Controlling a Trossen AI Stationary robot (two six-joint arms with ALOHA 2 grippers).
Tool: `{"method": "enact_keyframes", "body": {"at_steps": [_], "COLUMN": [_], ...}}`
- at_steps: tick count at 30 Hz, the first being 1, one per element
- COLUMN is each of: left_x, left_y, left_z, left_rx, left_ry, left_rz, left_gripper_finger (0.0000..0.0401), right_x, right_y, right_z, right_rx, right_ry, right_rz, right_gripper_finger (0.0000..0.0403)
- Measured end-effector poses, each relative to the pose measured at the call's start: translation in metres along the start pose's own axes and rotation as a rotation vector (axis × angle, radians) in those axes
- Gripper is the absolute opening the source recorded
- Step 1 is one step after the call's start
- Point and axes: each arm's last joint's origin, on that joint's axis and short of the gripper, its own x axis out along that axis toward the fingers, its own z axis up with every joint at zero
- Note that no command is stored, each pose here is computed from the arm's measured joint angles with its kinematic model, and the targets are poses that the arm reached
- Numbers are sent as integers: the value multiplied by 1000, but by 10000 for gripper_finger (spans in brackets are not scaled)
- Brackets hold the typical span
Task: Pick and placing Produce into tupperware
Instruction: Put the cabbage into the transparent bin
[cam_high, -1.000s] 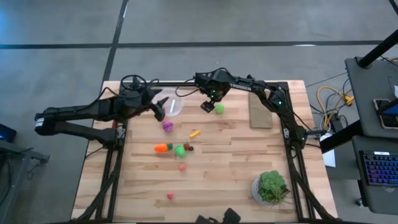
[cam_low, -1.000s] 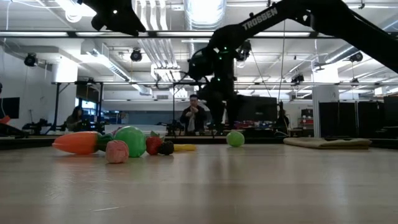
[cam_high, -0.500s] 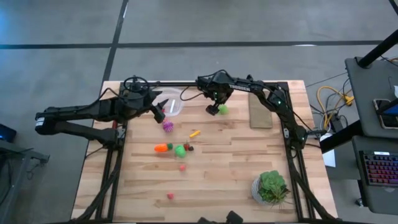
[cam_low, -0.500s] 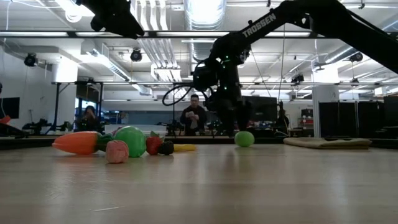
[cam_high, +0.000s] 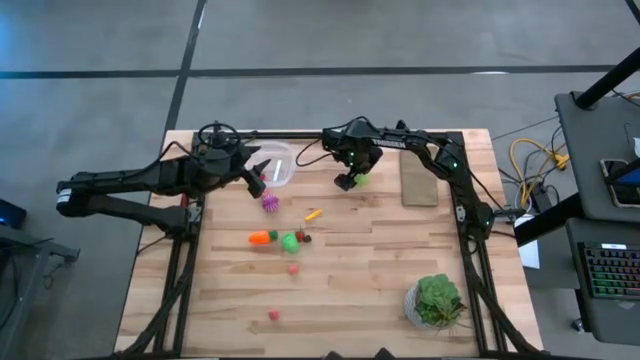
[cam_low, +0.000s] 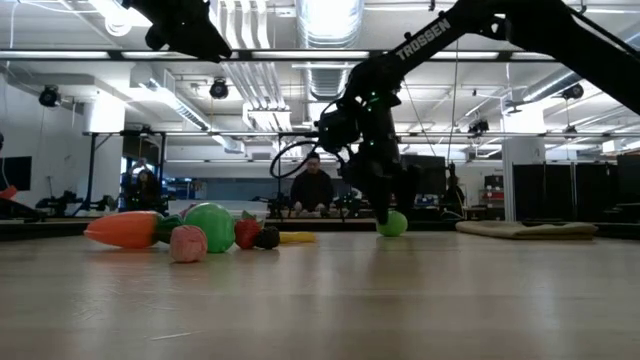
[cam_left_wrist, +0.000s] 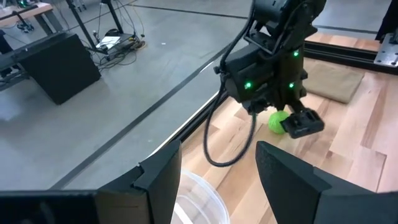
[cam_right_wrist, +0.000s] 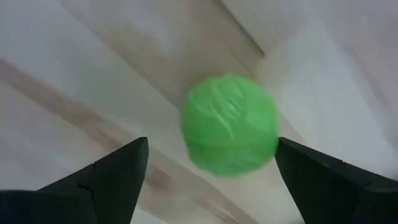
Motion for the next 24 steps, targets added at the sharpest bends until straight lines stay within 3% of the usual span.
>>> {"method": "enact_keyframes", "body": {"at_steps": [3,9,24], "left_x": [0,0,-4], "left_y": [0,0,3], "left_z": [0,-1,-5], "left_rx": [1,13,56], "left_ry": [1,5,38], "left_rz": [0,-8,-21], "left_gripper_finger": [192,192,192], "right_x": [-4,-8,13], "right_y": [2,2,1], "right_z": [4,7,1], "right_rx": [79,146,150], "right_ry": [-46,-95,-56], "right_rz": [44,15,-22], "right_gripper_finger": [338,337,328]}}
